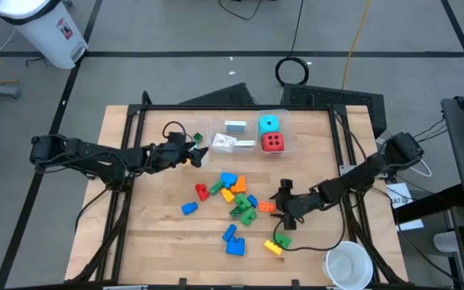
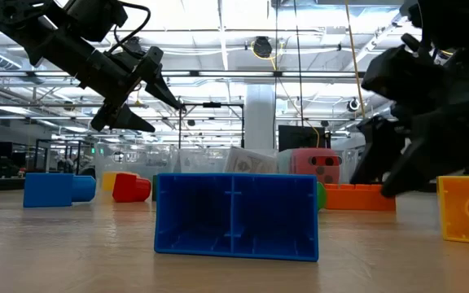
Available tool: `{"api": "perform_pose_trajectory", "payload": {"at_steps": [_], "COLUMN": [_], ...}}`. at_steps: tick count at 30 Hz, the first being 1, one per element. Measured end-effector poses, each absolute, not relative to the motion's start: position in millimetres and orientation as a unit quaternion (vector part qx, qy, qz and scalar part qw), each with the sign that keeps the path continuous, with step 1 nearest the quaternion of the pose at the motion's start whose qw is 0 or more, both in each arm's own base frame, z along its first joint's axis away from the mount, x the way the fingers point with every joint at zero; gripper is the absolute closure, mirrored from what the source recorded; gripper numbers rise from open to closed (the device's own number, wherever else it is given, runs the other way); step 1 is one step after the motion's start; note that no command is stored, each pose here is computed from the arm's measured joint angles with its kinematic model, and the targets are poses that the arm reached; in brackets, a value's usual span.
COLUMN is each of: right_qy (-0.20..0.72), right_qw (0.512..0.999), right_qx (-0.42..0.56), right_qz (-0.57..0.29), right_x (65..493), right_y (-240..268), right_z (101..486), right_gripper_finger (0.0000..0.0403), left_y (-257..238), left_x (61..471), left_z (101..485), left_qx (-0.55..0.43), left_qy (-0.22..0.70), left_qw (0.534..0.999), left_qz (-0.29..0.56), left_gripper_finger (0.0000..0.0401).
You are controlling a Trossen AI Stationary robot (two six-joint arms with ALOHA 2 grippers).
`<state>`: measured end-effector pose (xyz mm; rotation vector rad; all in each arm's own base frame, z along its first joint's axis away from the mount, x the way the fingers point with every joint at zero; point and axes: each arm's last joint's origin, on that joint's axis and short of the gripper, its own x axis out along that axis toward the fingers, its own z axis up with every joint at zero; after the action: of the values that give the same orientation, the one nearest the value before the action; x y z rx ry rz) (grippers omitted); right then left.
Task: Pick & Place Toys
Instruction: Put the orange game piece into the left transparent bin
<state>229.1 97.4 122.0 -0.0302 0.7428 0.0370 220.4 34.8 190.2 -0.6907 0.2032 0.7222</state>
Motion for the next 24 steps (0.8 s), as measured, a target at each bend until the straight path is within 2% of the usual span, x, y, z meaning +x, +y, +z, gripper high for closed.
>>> {"api": "perform_pose_trajectory", "payload": {"at_steps": [2,7,15,24], "right_qy": [0.366,0.380,0.371,0.358], "right_qw": [0.930,0.925,0.928,0.931], "right_qx": [-0.001,0.007,-0.021,-0.054], "right_qz": [0.037,0.023,0.022,0.045], "right_x": [233.6,237.8,240.0,240.6], "right_y": [97.1,90.1,82.5,79.7], "right_z": [116.5,107.8,112.5,119.8], "right_gripper_finger": [0.0148,0.0176,0.0306,0.0312], "left_y": [34.8,34.4,33.2,33.2], "left_x": [220.4,220.5,220.8,222.0], "left_z": [190.2,190.1,190.0,188.9], "left_qx": [-0.331,-0.328,-0.330,-0.330], "left_qy": [0.097,0.099,0.102,0.102], "left_qw": [0.873,0.874,0.876,0.876], "left_qz": [0.346,0.344,0.338,0.337], "left_gripper_finger": [0.0032,0.0032,0.0031,0.0029]}}
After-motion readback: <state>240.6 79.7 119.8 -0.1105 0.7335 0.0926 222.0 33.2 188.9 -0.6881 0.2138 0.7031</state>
